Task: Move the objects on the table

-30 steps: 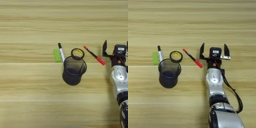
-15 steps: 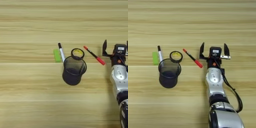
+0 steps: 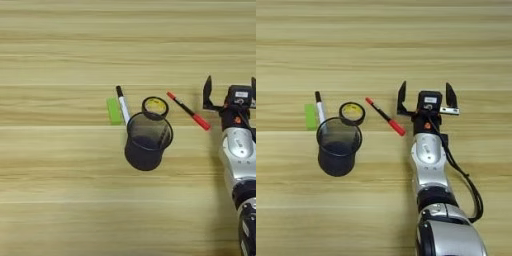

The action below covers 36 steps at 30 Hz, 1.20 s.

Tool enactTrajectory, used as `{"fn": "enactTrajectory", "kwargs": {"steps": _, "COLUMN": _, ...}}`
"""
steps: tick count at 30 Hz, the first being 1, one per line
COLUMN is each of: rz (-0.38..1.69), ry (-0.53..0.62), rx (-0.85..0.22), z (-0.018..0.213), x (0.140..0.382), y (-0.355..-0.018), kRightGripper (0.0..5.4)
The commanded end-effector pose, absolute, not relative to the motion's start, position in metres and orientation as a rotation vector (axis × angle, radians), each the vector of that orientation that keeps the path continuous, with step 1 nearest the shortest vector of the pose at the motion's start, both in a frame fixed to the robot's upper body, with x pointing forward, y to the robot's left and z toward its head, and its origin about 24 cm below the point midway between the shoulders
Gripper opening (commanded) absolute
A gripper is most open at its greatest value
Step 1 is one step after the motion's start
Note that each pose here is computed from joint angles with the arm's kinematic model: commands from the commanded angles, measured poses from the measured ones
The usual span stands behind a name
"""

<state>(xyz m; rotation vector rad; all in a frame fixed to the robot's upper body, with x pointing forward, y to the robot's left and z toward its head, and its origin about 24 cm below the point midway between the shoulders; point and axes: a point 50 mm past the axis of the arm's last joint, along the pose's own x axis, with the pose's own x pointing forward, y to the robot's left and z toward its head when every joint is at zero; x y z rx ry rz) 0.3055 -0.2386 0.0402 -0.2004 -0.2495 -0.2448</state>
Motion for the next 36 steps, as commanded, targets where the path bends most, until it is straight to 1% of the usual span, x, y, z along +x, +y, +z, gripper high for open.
{"fn": "enactTrajectory", "kwargs": {"steps": 1, "rz": -0.188, "ry": -0.420, "rx": -0.186, "z": 0.078, "x": 0.315, "y": -0.228, "kRightGripper": 5.35}}
{"fn": "enactTrajectory", "kwargs": {"steps": 8, "rz": 0.002, "ry": -0.512, "rx": -0.134, "z": 0.096, "x": 0.299, "y": -0.191, "kRightGripper": 5.35}}
{"fn": "enactTrajectory", "kwargs": {"steps": 11, "rz": 0.083, "ry": -0.571, "rx": -0.137, "z": 0.108, "x": 0.287, "y": -0.175, "kRightGripper": 5.35}}
{"fn": "enactTrajectory", "kwargs": {"steps": 15, "rz": 0.139, "ry": -0.610, "rx": -0.145, "z": 0.119, "x": 0.278, "y": -0.166, "kRightGripper": 5.35}}
{"fn": "enactTrajectory", "kwargs": {"steps": 20, "rz": 0.164, "ry": -0.629, "rx": -0.142, "z": 0.128, "x": 0.274, "y": -0.160, "kRightGripper": 5.35}}
{"fn": "enactTrajectory", "kwargs": {"steps": 23, "rz": 0.225, "ry": -0.628, "rx": -0.089, "z": 0.132, "x": 0.269, "y": -0.152, "kRightGripper": 5.35}}
{"fn": "enactTrajectory", "kwargs": {"steps": 27, "rz": 0.379, "ry": -0.572, "rx": 0.010, "z": 0.128, "x": 0.262, "y": -0.134, "kRightGripper": 5.35}}
{"fn": "enactTrajectory", "kwargs": {"steps": 32, "rz": 0.539, "ry": -0.546, "rx": 0.070, "z": 0.125, "x": 0.250, "y": -0.111, "kRightGripper": 5.35}}
{"fn": "enactTrajectory", "kwargs": {"steps": 36, "rz": 0.675, "ry": -0.549, "rx": 0.082, "z": 0.126, "x": 0.238, "y": -0.088, "kRightGripper": 5.35}}
